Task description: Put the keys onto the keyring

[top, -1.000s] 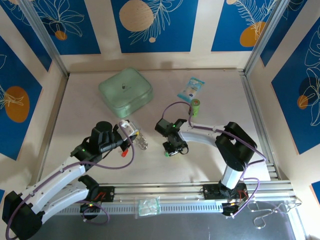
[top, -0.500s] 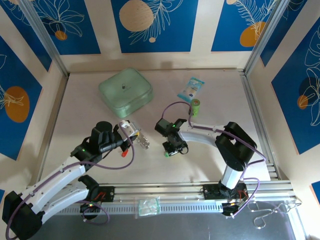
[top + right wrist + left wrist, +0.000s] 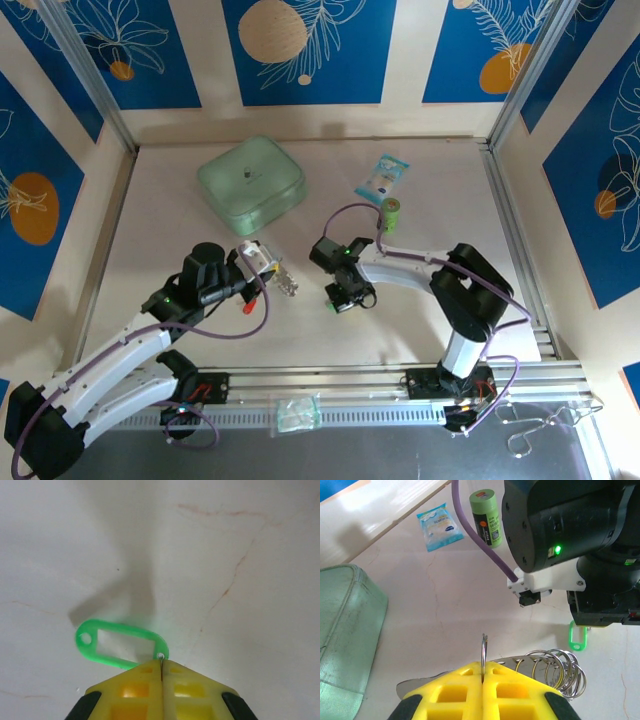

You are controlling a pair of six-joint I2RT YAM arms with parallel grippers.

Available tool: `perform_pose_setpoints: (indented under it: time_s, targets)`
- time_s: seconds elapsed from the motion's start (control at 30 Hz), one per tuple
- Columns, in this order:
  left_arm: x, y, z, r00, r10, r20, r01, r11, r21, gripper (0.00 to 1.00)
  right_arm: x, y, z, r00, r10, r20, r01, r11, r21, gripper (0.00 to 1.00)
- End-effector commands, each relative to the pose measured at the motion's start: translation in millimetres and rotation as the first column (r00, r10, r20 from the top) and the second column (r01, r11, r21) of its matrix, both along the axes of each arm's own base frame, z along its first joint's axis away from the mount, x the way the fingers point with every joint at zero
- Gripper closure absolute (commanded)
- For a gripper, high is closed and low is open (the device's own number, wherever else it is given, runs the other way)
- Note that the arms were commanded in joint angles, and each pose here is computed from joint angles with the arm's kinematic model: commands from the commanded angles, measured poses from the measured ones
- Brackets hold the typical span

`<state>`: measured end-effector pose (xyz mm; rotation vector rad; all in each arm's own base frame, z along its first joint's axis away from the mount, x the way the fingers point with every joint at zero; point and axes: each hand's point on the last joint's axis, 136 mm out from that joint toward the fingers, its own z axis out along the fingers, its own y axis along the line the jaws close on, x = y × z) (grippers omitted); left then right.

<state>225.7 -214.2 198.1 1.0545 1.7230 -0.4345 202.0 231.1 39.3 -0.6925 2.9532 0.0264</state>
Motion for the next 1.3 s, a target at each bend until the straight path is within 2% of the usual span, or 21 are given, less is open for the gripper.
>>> perform_pose_setpoints:
  time_s: [0.0, 0.13, 0.33, 0.47, 0.63, 0.77, 0.9, 1.1, 1.27]
  targets:
    - [-2, -6, 7, 0.999, -0.035, 0.022, 0.036, 0.999, -0.022, 1.0, 13, 7, 37, 0.985, 0.062, 0.162, -0.072, 0.996, 0.059, 1.0]
    - [-2, -8, 6, 0.999, -0.046, 0.019, 0.046, 0.999, -0.025, 1.0, 14, 15, 50, 0.961, 0.133, 0.242, -0.164, 0.98, 0.113, 1.0]
    - [-7, -13, 1, 0.997, -0.08, -0.01, 0.079, 0.996, -0.029, 1.0, -5, 37, 52, 0.975, 0.169, 0.142, -0.205, 0.933, 0.297, 1.0]
    - [-14, -19, -1, 0.99, -0.137, -0.03, 0.136, 0.99, -0.045, 1.0, -6, 46, 77, 0.955, 0.198, 0.22, -0.275, 0.87, 0.409, 1.0]
    - [-22, -29, 1, 0.977, -0.198, -0.079, 0.191, 0.978, -0.085, 1.0, -12, 53, 110, 0.886, 0.283, 0.368, -0.45, 0.718, 0.531, 1.0]
    - [-28, -34, -1, 0.966, -0.232, -0.118, 0.22, 0.97, -0.103, 1.0, -18, 55, 133, 0.798, 0.34, 0.498, -0.591, 0.606, 0.533, 1.0]
    - [-37, -40, 0, 0.948, -0.282, -0.145, 0.263, 0.955, -0.137, 1.0, -20, 57, 149, 0.734, 0.374, 0.567, -0.67, 0.534, 0.515, 1.0]
    - [-41, -50, 7, 0.935, -0.313, -0.169, 0.279, 0.94, -0.197, 1.0, -22, 67, 167, 0.68, 0.403, 0.613, -0.728, 0.468, 0.5, 1.0]
    - [-39, -55, 5, 0.93, -0.302, -0.211, 0.256, 0.941, -0.22, 1.0, -22, 77, 171, 0.639, 0.43, 0.638, -0.764, 0.449, 0.462, 1.0]
